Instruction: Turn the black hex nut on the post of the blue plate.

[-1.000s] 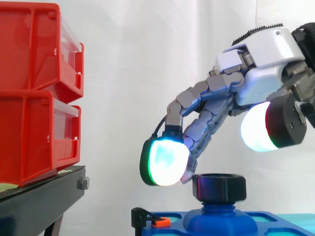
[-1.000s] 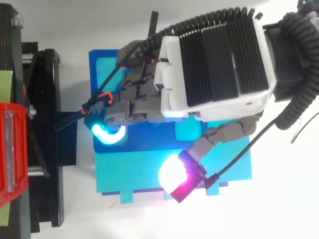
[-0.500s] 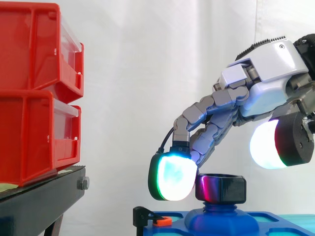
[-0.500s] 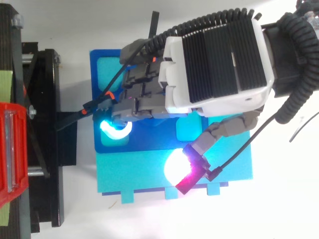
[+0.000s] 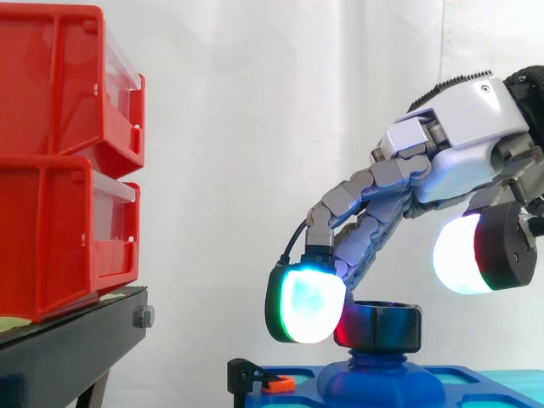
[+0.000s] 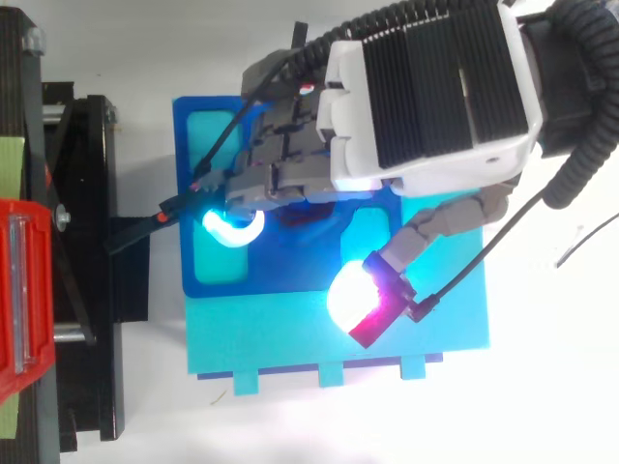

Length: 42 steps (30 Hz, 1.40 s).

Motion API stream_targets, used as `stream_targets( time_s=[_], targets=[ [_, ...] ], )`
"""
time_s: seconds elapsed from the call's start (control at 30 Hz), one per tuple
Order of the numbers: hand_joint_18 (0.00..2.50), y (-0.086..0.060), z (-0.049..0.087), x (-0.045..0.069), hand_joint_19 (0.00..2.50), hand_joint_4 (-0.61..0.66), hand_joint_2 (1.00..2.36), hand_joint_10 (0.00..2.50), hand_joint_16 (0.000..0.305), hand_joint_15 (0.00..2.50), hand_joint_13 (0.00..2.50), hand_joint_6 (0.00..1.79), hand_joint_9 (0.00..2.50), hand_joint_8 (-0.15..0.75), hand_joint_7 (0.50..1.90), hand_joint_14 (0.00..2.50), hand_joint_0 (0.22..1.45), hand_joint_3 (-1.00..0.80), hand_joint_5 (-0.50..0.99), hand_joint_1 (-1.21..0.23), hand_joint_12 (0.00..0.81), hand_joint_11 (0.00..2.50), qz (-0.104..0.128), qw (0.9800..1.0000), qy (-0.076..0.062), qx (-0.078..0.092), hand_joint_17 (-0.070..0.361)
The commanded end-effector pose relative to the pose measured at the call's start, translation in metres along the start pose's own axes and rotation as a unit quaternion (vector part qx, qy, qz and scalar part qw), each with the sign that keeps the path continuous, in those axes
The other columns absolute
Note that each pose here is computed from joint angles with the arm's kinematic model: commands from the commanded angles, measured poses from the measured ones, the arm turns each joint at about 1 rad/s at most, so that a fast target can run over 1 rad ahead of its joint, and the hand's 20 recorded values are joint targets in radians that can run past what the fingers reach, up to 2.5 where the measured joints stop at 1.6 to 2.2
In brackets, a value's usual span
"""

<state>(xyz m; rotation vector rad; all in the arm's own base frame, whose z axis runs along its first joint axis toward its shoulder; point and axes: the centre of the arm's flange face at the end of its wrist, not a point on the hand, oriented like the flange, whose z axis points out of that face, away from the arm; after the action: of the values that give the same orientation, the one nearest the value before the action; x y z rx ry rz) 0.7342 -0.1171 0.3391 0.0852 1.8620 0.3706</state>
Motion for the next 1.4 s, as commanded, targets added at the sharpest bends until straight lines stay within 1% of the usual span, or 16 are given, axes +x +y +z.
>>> stream_targets(
  time_s=[0.0,0.23,0.33,0.37,0.4,0.47,0.5,0.67,0.83,0.87,0.93,0.97,1.0,1.13,1.27,1.37],
  targets=[
    [0.22,-0.005,-0.003,-0.001,0.37,0.16,1.0,0.01,0.032,0.34,0.64,0.5,0.54,0.194,0.81,0.02,0.48,-0.5,-0.19,-0.49,0.304,0.22,-0.002,1.0,0.002,-0.001,0.072],
    [0.21,-0.016,-0.008,-0.004,0.37,0.17,1.0,0.01,0.032,0.34,0.64,0.5,0.54,0.194,0.82,0.01,0.48,-0.5,-0.19,-0.49,0.303,0.22,-0.007,1.0,0.001,-0.003,0.071],
    [0.21,-0.023,-0.012,-0.004,0.37,0.17,1.0,0.01,0.032,0.34,0.64,0.5,0.54,0.195,0.81,0.02,0.48,-0.5,-0.19,-0.49,0.304,0.23,-0.012,0.9999,0.003,-0.004,0.071],
    [0.21,-0.023,-0.012,-0.004,0.37,0.17,1.0,0.01,0.032,0.34,0.64,0.5,0.54,0.195,0.81,0.01,0.48,-0.5,-0.19,-0.49,0.303,0.22,-0.012,0.9999,0.003,-0.004,0.071],
    [0.21,-0.028,-0.015,-0.005,0.37,0.16,1.0,0.01,0.032,0.35,0.64,0.5,0.54,0.194,0.81,0.01,0.48,-0.5,-0.19,-0.49,0.304,0.22,-0.015,0.9999,0.003,-0.007,0.071],
    [0.21,-0.032,-0.017,-0.005,0.37,0.16,1.0,0.01,0.032,0.34,0.64,0.5,0.54,0.195,0.81,0.01,0.48,-0.5,-0.19,-0.49,0.303,0.23,-0.017,0.9998,0.003,-0.007,0.071],
    [0.21,-0.038,-0.02,-0.007,0.37,0.16,1.0,0.01,0.032,0.34,0.63,0.5,0.54,0.194,0.81,0.01,0.48,-0.5,-0.19,-0.49,0.303,0.22,-0.02,0.9998,0.003,-0.008,0.071],
    [0.21,-0.045,-0.024,-0.008,0.37,0.17,1.0,0.01,0.031,0.35,0.64,0.5,0.54,0.194,0.81,0.01,0.48,-0.5,-0.19,-0.49,0.303,0.23,-0.025,0.9996,0.003,-0.01,0.071],
    [0.21,-0.055,-0.03,-0.01,0.37,0.16,1.0,0.01,0.031,0.34,0.64,0.5,0.54,0.195,0.81,0.01,0.48,-0.5,-0.19,-0.49,0.304,0.22,-0.028,0.9996,0.002,-0.01,0.071],
    [0.21,-0.058,-0.032,-0.01,0.37,0.16,1.0,0.01,0.031,0.34,0.64,0.5,0.54,0.193,0.81,0.01,0.48,-0.5,-0.19,-0.49,0.302,0.22,-0.027,0.9995,0.004,-0.012,0.071],
    [0.21,-0.059,-0.033,-0.011,0.37,0.16,1.0,0.01,0.031,0.34,0.64,0.5,0.54,0.194,0.81,0.01,0.48,-0.5,-0.19,-0.49,0.303,0.23,-0.028,0.9995,0.003,-0.013,0.07],
    [0.21,-0.062,-0.036,-0.01,0.37,0.16,1.0,0.01,0.031,0.34,0.64,0.5,0.54,0.194,0.81,0.01,0.48,-0.5,-0.19,-0.49,0.304,0.22,-0.028,0.9995,0.007,-0.012,0.07],
    [0.21,-0.062,-0.036,-0.01,0.37,0.17,1.0,0.01,0.031,0.35,0.64,0.5,0.54,0.189,0.81,0.01,0.48,-0.5,-0.19,-0.49,0.303,0.22,-0.028,0.9995,0.007,-0.012,0.07],
    [0.21,-0.068,-0.043,-0.009,0.37,0.17,1.0,0.01,0.031,0.34,0.64,0.5,0.54,0.19,0.81,0.01,0.48,-0.5,-0.19,-0.49,0.303,0.22,-0.025,0.9994,0.022,-0.01,0.07],
    [0.21,-0.07,-0.049,-0.012,0.37,0.16,1.0,0.01,0.031,0.34,0.64,0.5,0.54,0.192,0.81,0.02,0.48,-0.5,-0.19,-0.49,0.305,0.22,-0.023,0.9993,0.03,-0.007,0.07],
    [0.21,-0.069,-0.05,-0.015,0.37,0.16,1.0,0.01,0.031,0.35,0.64,0.5,0.54,0.193,0.82,0.01,0.48,-0.5,-0.19,-0.49,0.303,0.22,-0.023,0.9992,0.033,-0.006,0.07]
  ],
)
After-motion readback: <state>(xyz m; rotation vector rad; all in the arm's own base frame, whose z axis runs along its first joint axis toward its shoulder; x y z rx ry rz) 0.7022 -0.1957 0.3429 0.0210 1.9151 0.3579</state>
